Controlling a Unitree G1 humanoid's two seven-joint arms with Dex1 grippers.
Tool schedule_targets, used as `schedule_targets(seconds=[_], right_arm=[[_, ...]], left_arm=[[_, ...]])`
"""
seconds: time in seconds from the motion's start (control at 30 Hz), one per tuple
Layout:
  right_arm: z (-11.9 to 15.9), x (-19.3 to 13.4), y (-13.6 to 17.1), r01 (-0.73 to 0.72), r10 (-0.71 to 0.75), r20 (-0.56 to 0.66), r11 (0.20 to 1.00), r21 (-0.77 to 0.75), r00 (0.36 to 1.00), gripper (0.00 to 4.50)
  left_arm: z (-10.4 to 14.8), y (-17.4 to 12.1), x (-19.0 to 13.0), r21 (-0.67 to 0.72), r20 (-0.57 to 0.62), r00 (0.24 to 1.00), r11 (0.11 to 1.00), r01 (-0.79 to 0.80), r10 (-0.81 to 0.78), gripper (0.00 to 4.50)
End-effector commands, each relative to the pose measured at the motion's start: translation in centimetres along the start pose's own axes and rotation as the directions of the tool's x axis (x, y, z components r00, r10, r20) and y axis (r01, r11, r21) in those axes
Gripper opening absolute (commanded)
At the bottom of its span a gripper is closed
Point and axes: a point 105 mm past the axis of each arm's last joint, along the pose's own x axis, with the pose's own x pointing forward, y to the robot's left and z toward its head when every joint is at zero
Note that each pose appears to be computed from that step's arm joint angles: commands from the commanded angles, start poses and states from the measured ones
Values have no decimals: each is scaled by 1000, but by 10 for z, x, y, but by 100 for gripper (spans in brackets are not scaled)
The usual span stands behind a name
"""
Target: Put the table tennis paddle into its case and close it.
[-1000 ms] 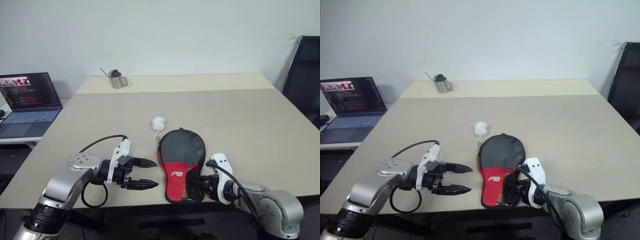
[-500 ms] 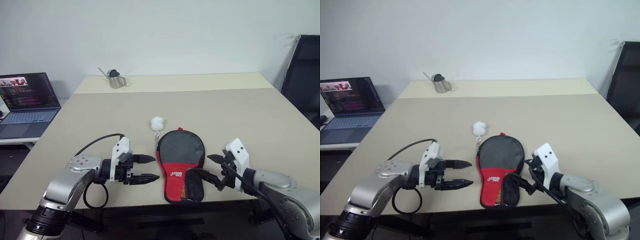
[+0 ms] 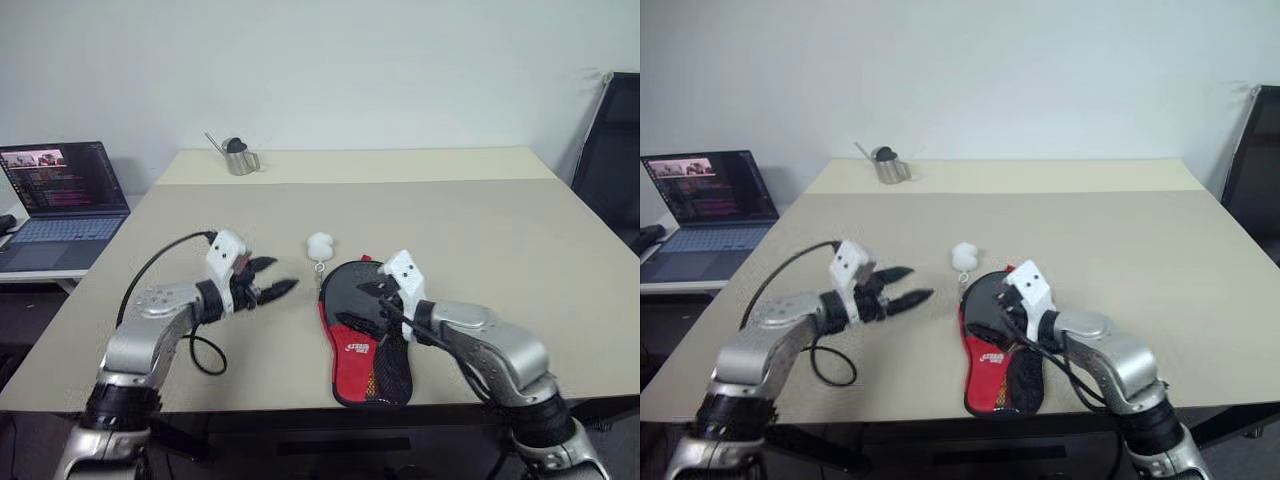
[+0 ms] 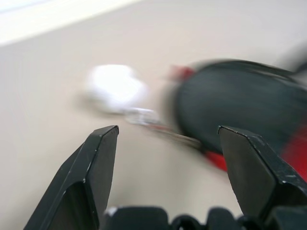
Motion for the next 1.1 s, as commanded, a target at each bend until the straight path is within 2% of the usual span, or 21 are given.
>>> schedule_targets(seconds=[0.03,0.13,0.27,0.53,0.87,1.1], right_arm=[[8,5,1,5,-4,44,999,-42,999,445],[6,8,3,-1,2,49,999,-32,999,445],[7,10,4,4,-3,62,1000,-18,998,450],[9,15,7,12,-12,80,1000,-4,997,450],[7,16,12,35,-37,95,999,23,995,450],[8,14,9,70,-74,106,997,40,992,450]], left_arm=[[13,17,13,-20,32,996,996,-83,84,362],[18,26,34,-35,23,994,994,-106,107,362],[22,29,58,-31,9,996,996,-83,83,448],[16,20,96,-60,-72,997,998,-35,30,448],[-9,11,112,-102,-176,978,986,-130,111,448],[-20,-3,120,-112,-210,971,984,-138,112,448]])
